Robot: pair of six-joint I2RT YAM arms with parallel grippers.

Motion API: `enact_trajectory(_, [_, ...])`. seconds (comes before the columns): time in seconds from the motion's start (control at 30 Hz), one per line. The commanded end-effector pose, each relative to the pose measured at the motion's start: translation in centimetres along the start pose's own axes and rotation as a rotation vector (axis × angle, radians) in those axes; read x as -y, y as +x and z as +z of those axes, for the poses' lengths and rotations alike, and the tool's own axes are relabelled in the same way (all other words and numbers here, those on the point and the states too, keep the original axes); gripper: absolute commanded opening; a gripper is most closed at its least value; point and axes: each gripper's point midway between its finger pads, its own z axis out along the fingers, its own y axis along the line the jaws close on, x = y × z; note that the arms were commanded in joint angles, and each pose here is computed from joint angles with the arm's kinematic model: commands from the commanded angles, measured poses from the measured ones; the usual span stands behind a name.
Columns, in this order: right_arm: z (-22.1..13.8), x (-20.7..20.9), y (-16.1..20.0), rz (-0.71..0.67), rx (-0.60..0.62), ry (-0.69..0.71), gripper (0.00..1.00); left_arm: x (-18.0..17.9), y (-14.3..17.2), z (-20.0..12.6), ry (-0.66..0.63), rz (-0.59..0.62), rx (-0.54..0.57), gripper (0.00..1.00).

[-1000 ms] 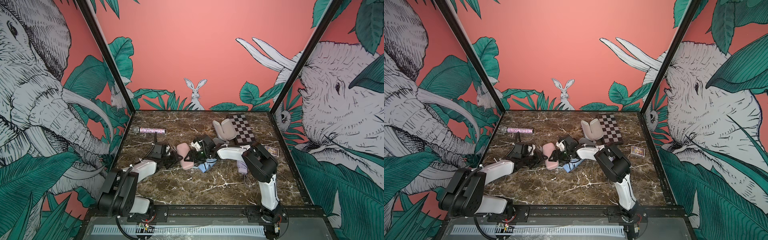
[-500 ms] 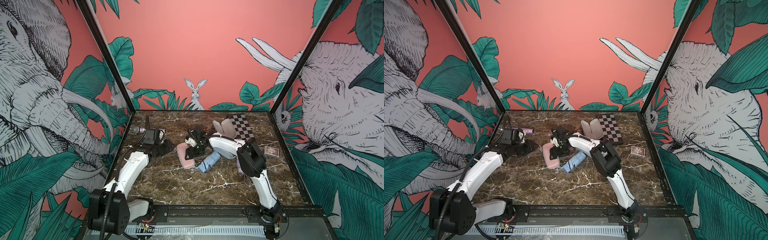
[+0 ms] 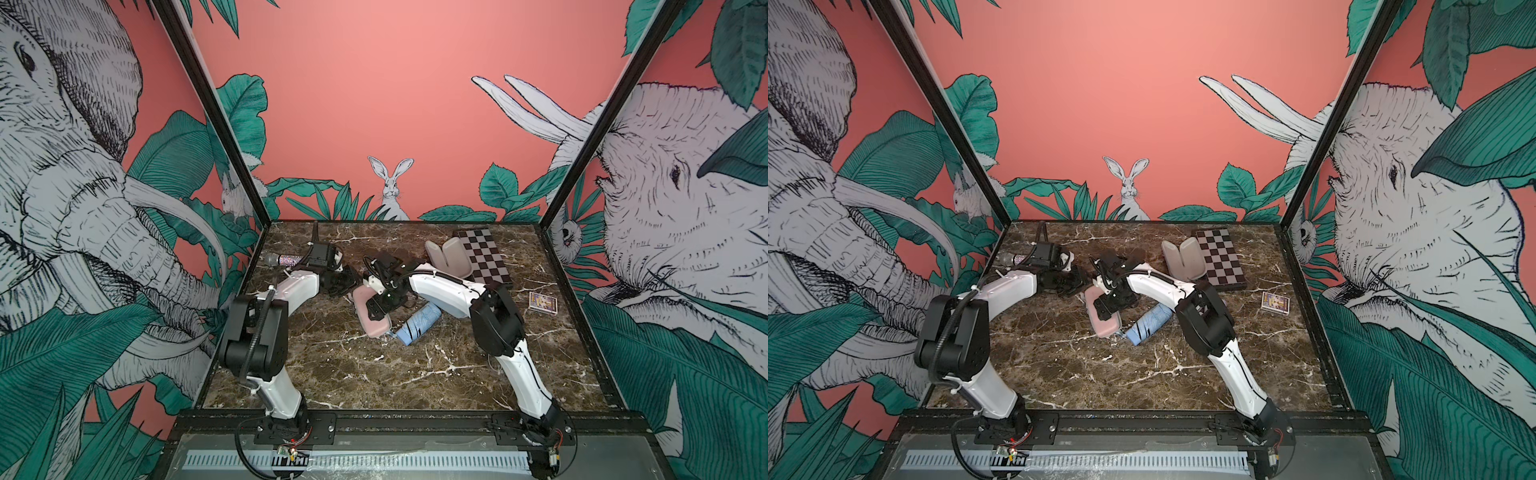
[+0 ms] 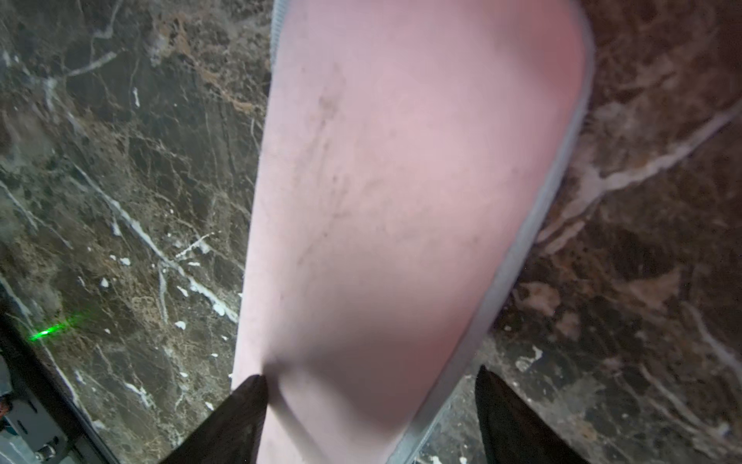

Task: Put umbrellas into zippered umbrella sleeves
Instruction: Adjust the umbrella sleeve at the center of the board.

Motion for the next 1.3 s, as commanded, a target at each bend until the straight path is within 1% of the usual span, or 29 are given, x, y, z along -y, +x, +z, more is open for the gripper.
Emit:
enact_trajectory(0.0, [-1.0,-0.1,-1.2,0.112,0.086,-0.004,0.8,1.0,0.8,0.7,0.032,0.002,-0.03,0.47])
enact_trajectory(0.1, [-2.8,0.1,-1.9,0.188,0.166,0.002,0.8,-1.7,3.0,1.7,-0.048,-0.04,-0.091,0.44])
enact_trajectory(0.17, [-4.8,0.2,-2.1,0.261,0.218,0.024,0.8,-3.0,3.9,1.8,-0.089,-0.051,-0.103,0.43])
enact_trajectory(0.23, [-6.7,-0.8,-1.8,0.379,0.289,0.013,0.81,-3.8,4.5,1.7,-0.112,-0.059,-0.112,0.43])
enact_trajectory(0.33, [-8.3,-2.5,0.0,0.552,0.373,0.024,0.83,-4.1,4.9,1.6,-0.121,-0.062,-0.117,0.43])
enact_trajectory(0.4, [-7.6,-4.0,1.8,0.668,0.381,-0.011,0.83,-4.2,5.1,1.6,-0.119,-0.067,-0.118,0.43])
enact_trajectory(0.43, [-6.8,-5.2,2.8,0.721,0.361,-0.046,0.83,-4.2,5.2,1.6,-0.12,-0.069,-0.12,0.43])
enact_trajectory(0.57, [-3.2,-9.4,5.8,0.844,0.272,-0.187,0.83,-4.2,5.6,1.1,-0.124,-0.071,-0.121,0.43])
enact_trajectory(0.6, [-2.7,-9.7,6.5,0.886,0.253,-0.196,0.83,-4.3,5.7,0.8,-0.13,-0.067,-0.119,0.43])
enact_trajectory(0.7, [-2.5,-9.3,7.9,0.957,0.253,-0.198,0.85,-4.4,6.0,0.2,-0.135,-0.067,-0.115,0.43])
enact_trajectory(0.8, [-2.8,-8.4,8.6,0.972,0.26,-0.157,0.86,-4.4,6.5,0.0,-0.131,-0.075,-0.117,0.43])
enact_trajectory(0.93, [-1.6,-6.9,9.0,0.982,0.244,-0.146,0.86,-4.9,7.2,-0.7,-0.149,-0.082,-0.113,0.42])
enact_trajectory(1.0, [-1.2,-5.5,8.2,0.957,0.259,-0.139,0.85,-5.1,7.7,-1.5,-0.161,-0.082,-0.106,0.42])
enact_trajectory(1.13, [-0.6,-3.3,7.0,0.89,0.243,-0.117,0.82,-6.1,9.4,-2.8,-0.193,-0.083,-0.111,0.42])
enact_trajectory(1.27, [-0.5,-2.0,5.9,0.812,0.217,-0.091,0.78,-7.3,11.3,-4.2,-0.229,-0.091,-0.119,0.42])
